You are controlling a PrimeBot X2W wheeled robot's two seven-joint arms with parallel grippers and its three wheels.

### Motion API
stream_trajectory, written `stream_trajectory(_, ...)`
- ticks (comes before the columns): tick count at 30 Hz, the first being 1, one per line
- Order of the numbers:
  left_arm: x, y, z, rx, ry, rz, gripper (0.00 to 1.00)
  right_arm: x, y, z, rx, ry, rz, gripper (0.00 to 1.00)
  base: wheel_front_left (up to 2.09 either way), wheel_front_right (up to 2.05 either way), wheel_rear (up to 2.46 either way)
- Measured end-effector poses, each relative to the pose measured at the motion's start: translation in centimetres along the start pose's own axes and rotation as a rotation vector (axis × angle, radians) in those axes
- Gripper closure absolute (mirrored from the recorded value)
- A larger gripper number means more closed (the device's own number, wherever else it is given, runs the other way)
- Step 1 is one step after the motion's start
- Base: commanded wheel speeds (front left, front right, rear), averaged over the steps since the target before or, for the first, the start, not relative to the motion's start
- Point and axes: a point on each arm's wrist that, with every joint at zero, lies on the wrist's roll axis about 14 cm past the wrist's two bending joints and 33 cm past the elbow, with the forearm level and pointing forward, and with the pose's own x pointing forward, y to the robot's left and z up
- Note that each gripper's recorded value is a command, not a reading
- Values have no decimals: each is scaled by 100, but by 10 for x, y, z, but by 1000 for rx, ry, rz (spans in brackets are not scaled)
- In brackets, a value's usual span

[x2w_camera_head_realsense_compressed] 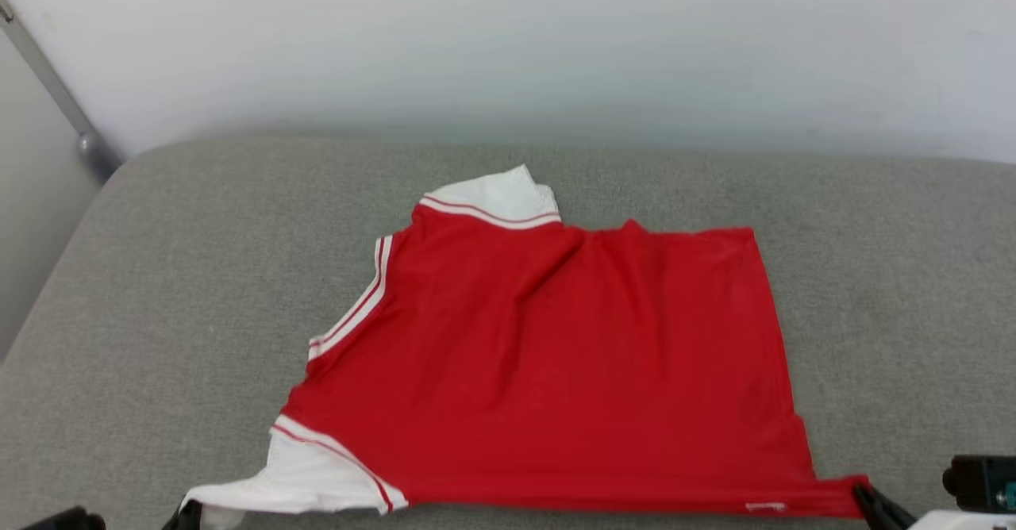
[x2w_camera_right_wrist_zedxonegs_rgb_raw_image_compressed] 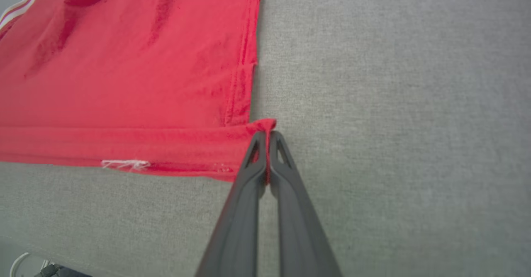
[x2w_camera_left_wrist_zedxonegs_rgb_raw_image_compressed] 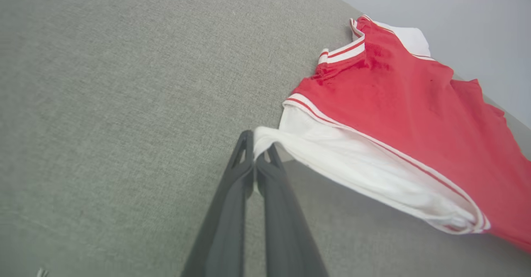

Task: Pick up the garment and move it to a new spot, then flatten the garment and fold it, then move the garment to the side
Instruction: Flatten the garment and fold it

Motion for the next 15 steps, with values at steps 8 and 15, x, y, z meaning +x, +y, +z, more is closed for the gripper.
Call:
stream_trajectory(8,-20,-11,8,-50,-35,-21,100,-17,-3,-8,23,37,-20,100,0,0,0)
stream_trajectory(15,9,-52,41,-57,-96,-136,100,6,1,16,5,40,-11,100,0,0,0)
